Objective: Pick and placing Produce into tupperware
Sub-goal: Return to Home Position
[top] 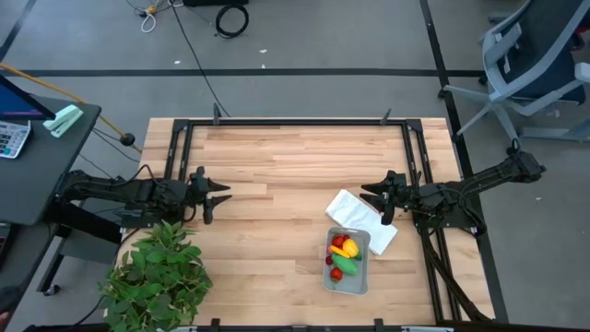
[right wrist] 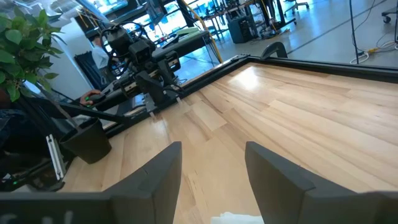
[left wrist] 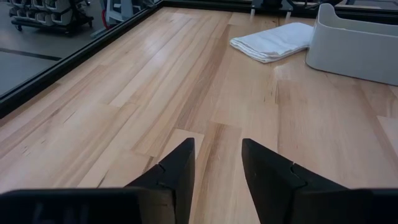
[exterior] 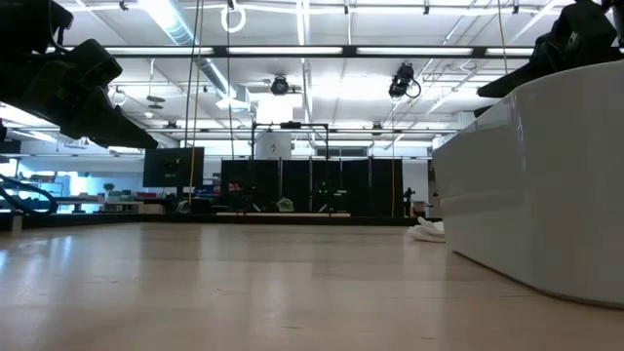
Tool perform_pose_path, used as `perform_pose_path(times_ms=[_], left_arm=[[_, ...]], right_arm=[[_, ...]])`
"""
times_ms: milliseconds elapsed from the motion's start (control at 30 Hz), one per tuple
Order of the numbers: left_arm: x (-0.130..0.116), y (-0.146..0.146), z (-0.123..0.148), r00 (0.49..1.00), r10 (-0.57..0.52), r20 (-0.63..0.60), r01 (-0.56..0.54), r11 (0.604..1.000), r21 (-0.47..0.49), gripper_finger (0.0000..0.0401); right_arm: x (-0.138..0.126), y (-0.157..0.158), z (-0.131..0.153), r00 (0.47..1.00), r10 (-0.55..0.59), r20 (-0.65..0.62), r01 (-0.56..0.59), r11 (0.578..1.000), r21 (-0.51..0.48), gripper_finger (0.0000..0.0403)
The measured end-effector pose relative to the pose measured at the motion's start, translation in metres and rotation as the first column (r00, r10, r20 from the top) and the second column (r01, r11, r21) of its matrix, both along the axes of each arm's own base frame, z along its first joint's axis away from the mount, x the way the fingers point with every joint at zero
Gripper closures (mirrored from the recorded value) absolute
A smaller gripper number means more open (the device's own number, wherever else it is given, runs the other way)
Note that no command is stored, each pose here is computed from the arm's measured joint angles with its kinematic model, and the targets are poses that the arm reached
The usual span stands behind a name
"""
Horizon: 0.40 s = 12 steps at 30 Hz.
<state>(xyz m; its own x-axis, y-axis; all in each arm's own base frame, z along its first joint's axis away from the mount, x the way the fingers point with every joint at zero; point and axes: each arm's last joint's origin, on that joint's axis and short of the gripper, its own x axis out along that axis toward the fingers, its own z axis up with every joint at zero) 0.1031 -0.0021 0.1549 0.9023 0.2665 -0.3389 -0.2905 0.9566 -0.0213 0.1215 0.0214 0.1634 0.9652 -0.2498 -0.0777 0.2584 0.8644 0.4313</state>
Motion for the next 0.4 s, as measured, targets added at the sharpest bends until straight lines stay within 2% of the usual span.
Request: perform_pose_path(times_ms=[400], left_arm=[[0.0000,0.0000,0.0001,1.000,0.000,0.001,0.000,1.000,0.000,0.0256]], right_arm=[[0.0000,0.0000,0.0000,1.000,0.000,0.000,0.000,1.000,0.000,0.0218]])
